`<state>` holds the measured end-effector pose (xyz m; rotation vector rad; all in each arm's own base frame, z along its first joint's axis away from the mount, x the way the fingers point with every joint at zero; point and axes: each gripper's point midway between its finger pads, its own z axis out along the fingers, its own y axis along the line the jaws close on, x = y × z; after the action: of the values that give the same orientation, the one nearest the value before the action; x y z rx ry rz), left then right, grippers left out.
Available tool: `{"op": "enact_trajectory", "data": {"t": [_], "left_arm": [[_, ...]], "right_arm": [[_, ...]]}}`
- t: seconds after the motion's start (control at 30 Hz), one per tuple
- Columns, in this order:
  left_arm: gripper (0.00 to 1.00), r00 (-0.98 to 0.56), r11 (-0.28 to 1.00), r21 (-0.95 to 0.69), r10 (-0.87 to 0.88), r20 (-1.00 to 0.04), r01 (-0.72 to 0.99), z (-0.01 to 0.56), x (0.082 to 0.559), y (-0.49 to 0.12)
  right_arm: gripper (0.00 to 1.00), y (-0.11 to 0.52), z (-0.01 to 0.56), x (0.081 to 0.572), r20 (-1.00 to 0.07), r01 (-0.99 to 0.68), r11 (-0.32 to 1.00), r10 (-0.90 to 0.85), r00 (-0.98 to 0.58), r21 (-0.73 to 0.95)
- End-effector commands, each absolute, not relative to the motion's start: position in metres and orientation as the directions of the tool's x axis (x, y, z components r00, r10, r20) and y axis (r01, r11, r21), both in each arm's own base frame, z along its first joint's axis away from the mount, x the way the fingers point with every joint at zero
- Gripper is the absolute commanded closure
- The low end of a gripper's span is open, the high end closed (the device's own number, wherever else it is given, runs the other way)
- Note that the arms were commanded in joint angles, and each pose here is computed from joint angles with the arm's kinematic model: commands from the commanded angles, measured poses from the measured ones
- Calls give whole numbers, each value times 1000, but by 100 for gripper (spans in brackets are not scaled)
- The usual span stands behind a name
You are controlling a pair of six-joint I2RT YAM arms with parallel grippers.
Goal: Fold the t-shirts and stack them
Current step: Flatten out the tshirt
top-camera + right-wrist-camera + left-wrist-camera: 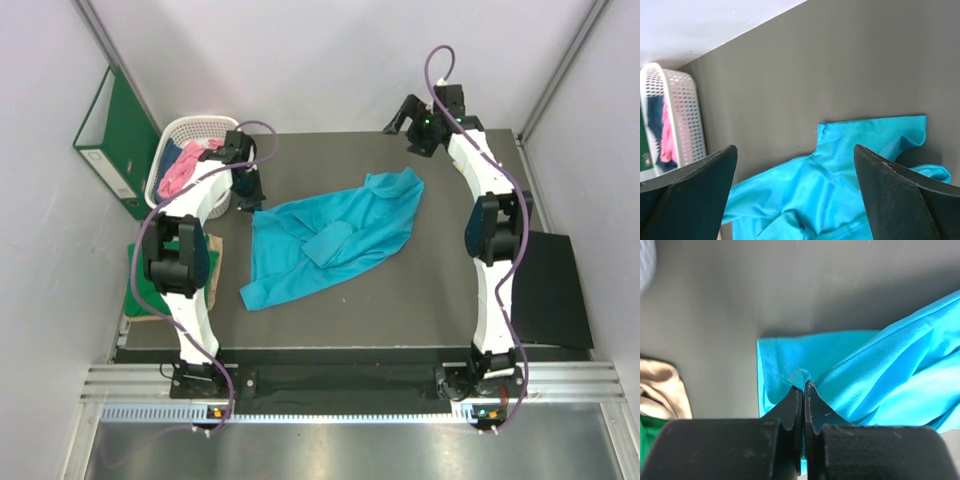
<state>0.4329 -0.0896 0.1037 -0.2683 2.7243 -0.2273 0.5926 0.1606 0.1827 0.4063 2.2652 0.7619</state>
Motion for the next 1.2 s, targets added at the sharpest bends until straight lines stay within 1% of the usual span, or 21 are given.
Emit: {"op": "enact_trajectory", "data": {"t": [0.0, 0.13, 0.23, 0.43, 0.5, 0.57, 0.67, 0.73, 0.87, 0.93, 0.97, 1.0, 1.03, 1.07, 1.1, 1.13, 1.17], "left_arm": [[100, -902, 962, -231, -222, -370, -142, 114, 420, -99], [100, -909, 963, -236, -211, -360, -130, 110, 416, -103], [100, -915, 966, -228, -199, -352, -122, 108, 414, -103], [100, -916, 969, -216, -193, -351, -122, 109, 410, -101], [100, -917, 969, -215, -193, -349, -122, 109, 409, -101], [100, -917, 969, -214, -192, -350, -121, 109, 408, -101], [100, -917, 970, -210, -195, -348, -126, 109, 407, -100], [100, -916, 969, -213, -195, -352, -125, 111, 409, -101], [100, -914, 969, -211, -195, -355, -125, 114, 411, -101], [100, -914, 970, -208, -196, -356, -126, 115, 412, -101], [100, -913, 969, -209, -197, -357, -127, 116, 412, -101], [100, -913, 969, -209, -197, -357, -127, 116, 412, -101], [100, -912, 969, -211, -200, -358, -130, 116, 412, -101], [100, -912, 969, -211, -200, -359, -130, 118, 413, -101], [100, -911, 968, -212, -202, -360, -131, 118, 413, -101], [100, -909, 968, -215, -205, -363, -133, 119, 414, -101], [100, -907, 969, -209, -206, -367, -135, 120, 414, -100]], "right_arm": [[5, 148, 145, 594, -524, 155, 844, 451, -723, 513], [8, 125, 124, 594, -536, 195, 867, 445, -718, 458], [9, 110, 111, 596, -521, 220, 862, 460, -719, 457], [14, 95, 90, 596, -488, 261, 854, 479, -729, 449], [18, 95, 75, 591, -456, 276, 853, 479, -750, 443], [19, 98, 64, 589, -433, 280, 850, 478, -764, 446], [24, 106, 38, 584, -372, 286, 838, 478, -795, 465], [30, 114, 31, 583, -337, 283, 822, 481, -809, 495], [35, 125, 16, 582, -297, 282, 807, 480, -826, 519], [40, 135, 13, 580, -277, 269, 795, 472, -837, 543], [45, 138, 7, 580, -259, 269, 789, 469, -844, 553], [56, 143, 4, 578, -236, 272, 778, 469, -851, 566], [64, 150, 6, 576, -213, 256, 763, 456, -864, 594], [84, 153, 2, 574, -196, 257, 756, 451, -871, 602], [93, 155, 2, 572, -187, 252, 754, 444, -876, 607], [98, 157, 4, 571, -193, 242, 758, 436, -879, 606], [100, 155, 13, 571, -218, 223, 766, 426, -878, 603]]}}
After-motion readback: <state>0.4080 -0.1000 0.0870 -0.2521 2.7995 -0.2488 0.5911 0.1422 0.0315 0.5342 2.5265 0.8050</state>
